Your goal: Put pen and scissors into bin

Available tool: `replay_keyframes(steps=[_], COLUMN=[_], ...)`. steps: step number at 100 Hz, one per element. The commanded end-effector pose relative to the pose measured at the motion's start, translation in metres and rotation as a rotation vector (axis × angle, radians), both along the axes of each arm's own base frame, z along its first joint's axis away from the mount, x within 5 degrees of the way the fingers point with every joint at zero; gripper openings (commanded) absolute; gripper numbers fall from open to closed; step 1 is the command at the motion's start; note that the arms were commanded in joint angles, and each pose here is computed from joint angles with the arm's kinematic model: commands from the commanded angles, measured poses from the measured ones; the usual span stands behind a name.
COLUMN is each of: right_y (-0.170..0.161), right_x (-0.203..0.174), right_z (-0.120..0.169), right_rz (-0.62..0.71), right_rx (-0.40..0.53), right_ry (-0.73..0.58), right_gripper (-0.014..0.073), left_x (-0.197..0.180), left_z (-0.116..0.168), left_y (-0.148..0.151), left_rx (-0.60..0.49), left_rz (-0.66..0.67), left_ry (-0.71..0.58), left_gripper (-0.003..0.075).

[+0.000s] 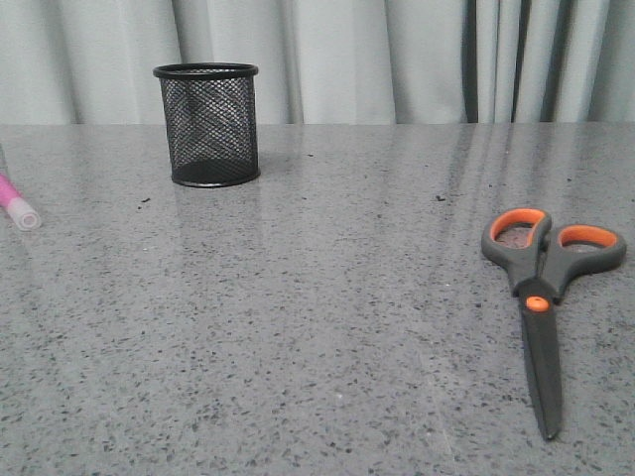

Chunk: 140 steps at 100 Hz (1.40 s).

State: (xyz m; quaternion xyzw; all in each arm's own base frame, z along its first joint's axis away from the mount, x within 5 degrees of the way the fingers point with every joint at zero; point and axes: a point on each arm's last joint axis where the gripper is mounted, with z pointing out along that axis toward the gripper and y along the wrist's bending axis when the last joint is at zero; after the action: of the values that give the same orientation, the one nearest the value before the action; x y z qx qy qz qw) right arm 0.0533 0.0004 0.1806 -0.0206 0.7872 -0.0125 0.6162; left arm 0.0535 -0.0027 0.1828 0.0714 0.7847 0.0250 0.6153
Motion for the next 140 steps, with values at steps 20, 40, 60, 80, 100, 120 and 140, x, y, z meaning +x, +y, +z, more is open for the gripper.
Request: replay_keyframes(steps=[20,40,60,80,100,120,140], right_y=[0.0,0.0,-0.001,0.0,-0.004,-0.004,-0.005], right_x=[0.0,0.0,0.0,0.001,-0.004,-0.001,-0.003], right_z=[0.0,0.0,0.001,0.03,0.049,0.042,0.046], right_rz=[-0.005,-0.005,-0.006,-0.005,-0.036,-0.043,-0.039], right_rx=[-0.002,-0.002,-0.011,-0.03,0.228,0.431,0.522], right_ry=[-0.046,-0.046,-0.06,-0.378,-0.598,-0.507,-0.537], right_gripper=[-0.0069,-0.0069,-0.007,-0.007,-0.0069,-0.0069,-0.0069], left_x=[0.0,0.0,0.0,0.0,0.001,0.002,0.001], left_z=[-0.009,-0.009,-0.009,-0.009,-0.006,0.021,0.023], left_y=[0.0,0.0,0.0,0.0,-0.001,0.004,0.015], left_rx=[-0.011,-0.011,-0.011,-0.011,-0.072,-0.735,-1.173], left_rz=[0.006,0.006,0.006,0.006,0.004,0.086,0.201], left_ry=[-0.041,-0.041,-0.041,-0.041,-0.07,-0.334,-0.384], left_gripper=[-0.0019,-0.0019,-0.0019,-0.0019,-0.0019,-0.0019,-0.0019])
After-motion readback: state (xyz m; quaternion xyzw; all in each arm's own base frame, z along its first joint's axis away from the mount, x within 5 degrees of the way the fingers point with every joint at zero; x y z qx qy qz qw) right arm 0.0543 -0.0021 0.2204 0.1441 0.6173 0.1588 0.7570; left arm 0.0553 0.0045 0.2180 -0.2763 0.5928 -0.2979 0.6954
